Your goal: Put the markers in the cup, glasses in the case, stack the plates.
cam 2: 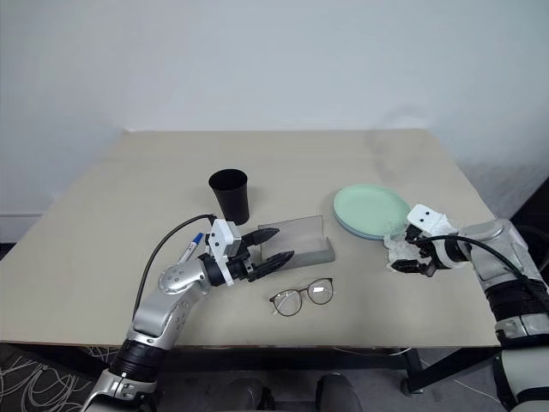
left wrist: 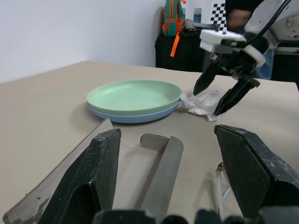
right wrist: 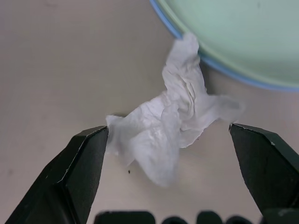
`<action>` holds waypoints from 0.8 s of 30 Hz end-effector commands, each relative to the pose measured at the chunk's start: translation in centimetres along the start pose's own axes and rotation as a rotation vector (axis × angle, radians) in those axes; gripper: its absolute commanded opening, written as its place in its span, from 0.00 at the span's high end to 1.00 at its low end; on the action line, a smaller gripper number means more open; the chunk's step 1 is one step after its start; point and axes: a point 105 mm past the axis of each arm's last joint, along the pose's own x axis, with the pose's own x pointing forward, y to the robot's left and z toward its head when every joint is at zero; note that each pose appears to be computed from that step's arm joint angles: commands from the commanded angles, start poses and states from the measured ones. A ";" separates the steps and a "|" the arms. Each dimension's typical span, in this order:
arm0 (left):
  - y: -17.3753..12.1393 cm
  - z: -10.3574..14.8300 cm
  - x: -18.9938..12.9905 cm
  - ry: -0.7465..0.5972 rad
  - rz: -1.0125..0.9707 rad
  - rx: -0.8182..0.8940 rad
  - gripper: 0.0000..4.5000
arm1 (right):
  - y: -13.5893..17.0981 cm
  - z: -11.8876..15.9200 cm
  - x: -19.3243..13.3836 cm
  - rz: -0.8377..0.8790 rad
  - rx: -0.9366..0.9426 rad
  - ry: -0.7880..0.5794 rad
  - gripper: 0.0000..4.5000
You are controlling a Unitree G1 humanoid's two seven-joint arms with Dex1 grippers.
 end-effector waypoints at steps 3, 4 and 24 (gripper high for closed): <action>0.0 1.1 0.4 -0.031 -0.008 0.040 0.25 | -1.2 1.2 -0.5 -0.053 0.017 -0.032 0.14; 0.0 1.1 0.4 -0.031 -0.008 0.041 0.25 | -1.2 1.3 -0.6 -0.051 0.017 -0.035 0.21; 0.1 1.1 0.3 -0.026 -0.008 0.043 0.25 | -6.1 2.6 -6.1 -0.329 -0.133 0.007 0.99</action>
